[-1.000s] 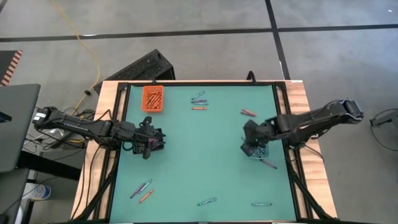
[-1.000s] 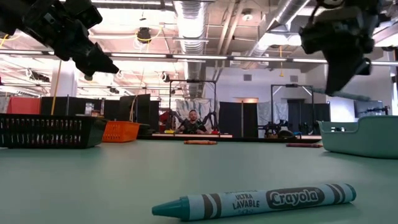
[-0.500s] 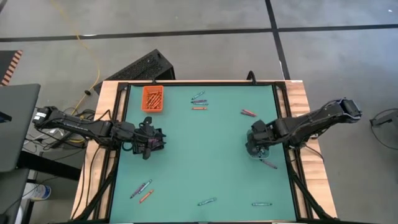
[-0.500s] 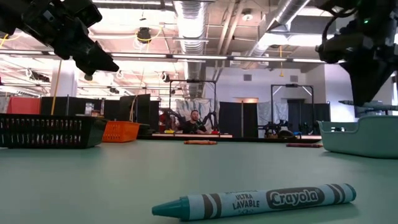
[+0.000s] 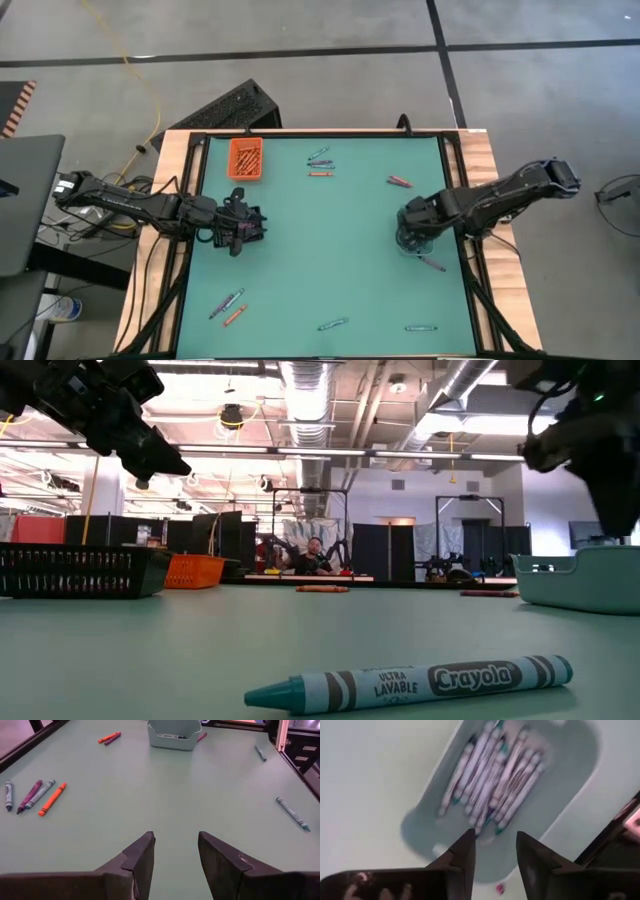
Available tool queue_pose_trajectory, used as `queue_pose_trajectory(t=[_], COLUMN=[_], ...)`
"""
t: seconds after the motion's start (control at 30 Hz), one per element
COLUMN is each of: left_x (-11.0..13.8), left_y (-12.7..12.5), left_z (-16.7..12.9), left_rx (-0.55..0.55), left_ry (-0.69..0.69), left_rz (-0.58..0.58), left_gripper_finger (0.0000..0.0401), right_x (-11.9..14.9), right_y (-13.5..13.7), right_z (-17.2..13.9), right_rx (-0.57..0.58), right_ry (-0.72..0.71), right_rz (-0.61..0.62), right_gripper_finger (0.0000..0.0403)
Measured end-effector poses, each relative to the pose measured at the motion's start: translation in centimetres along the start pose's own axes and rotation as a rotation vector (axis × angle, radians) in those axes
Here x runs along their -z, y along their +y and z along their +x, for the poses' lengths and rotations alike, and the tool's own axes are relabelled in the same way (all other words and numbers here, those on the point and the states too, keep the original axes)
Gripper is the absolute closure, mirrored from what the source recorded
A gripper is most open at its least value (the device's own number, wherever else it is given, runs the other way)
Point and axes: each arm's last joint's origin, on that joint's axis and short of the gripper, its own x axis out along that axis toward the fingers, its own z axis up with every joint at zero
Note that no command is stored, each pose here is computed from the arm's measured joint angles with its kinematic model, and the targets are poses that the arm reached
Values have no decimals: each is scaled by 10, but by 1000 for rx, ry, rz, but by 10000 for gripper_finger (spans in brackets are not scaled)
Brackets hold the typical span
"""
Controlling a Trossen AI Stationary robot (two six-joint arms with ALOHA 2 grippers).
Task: Sort crayons
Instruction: Put the light blue crayon into the blue bin
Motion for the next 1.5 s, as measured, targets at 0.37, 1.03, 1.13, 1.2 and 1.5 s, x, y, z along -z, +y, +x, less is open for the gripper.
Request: queue_pose_trajectory(t=[0.37,1.03,1.13,1.2,1.5], left_x=[0,-3,-4,-3,-2], left_y=[0,-1,-1,-1,-1], left_z=[0,0,0,0,0], left_rx=[0,6,7,7,9], left_ry=[-1,-29,-35,-35,-24], left_rz=[-1,-2,26,45,83], left_gripper_finger=[260,260,260,260,260], right_x=[65,117,133,144,170], right_y=[30,75,90,96,110], right_z=[-15,36,40,43,64], right_rx=[-180,-453,-571,-574,-416], right_ry=[-22,-78,-11,26,61], right_rz=[-301,-708,-791,-852,-999], right_gripper_finger=[270,251,252,252,252])
